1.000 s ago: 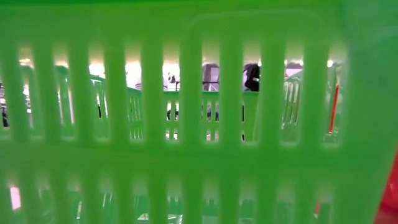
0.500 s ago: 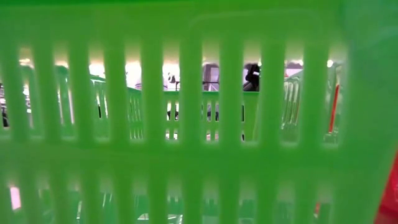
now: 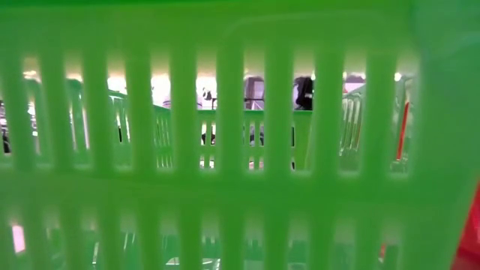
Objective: Pick & Place Travel size toiletries
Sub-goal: Put the blue toothbrush into the green basket
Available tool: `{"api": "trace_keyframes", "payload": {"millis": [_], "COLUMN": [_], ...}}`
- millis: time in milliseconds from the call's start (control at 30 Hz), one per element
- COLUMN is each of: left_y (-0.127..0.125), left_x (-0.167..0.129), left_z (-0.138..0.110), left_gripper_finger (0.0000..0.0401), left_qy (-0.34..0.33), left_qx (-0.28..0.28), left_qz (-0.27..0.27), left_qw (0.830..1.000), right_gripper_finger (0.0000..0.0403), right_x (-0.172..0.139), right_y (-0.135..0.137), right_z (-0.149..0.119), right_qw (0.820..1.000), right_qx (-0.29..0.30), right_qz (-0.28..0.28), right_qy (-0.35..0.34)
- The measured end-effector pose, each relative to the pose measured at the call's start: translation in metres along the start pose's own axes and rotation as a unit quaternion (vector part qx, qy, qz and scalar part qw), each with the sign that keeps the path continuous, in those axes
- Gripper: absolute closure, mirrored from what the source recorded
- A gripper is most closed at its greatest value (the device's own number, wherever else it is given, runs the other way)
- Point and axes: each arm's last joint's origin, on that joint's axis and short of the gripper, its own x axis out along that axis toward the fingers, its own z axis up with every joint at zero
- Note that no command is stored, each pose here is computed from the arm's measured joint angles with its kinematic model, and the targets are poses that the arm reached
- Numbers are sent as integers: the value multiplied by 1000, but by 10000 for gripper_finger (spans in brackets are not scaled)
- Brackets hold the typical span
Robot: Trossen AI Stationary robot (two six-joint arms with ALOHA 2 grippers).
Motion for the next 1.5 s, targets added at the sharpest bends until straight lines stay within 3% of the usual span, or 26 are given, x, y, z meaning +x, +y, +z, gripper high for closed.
{"api": "trace_keyframes", "payload": {"millis": [633, 867, 1033, 1200, 1333, 1500], "left_y": [-5, -4, -4, -4, -4, -4], "left_x": [0, 0, 0, 0, 0, 0], "left_z": [-2, -2, -2, -2, -2, -2], "left_gripper_finger": [401, 401, 401, 401, 401, 401], "left_qy": [5, 4, 3, 3, 3, 2], "left_qx": [-8, 0, 1, 1, 1, 1], "left_qz": [-12, -12, -10, -9, -8, -8], "left_qw": [1000, 1000, 1000, 1000, 1000, 1000], "right_gripper_finger": [403, 403, 403, 403, 403, 403], "right_x": [3, -3, -13, -34, -62, -108], "right_y": [-12, -10, -5, -1, 3, 1], "right_z": [4, 2, 3, 4, 2, 0], "right_qw": [999, 996, 995, 986, 968, 943], "right_qx": [47, 43, 34, 33, 31, 22], "right_qz": [19, 83, 95, 157, 231, 269], "right_qy": [8, 4, -15, -48, -88, -196]}}
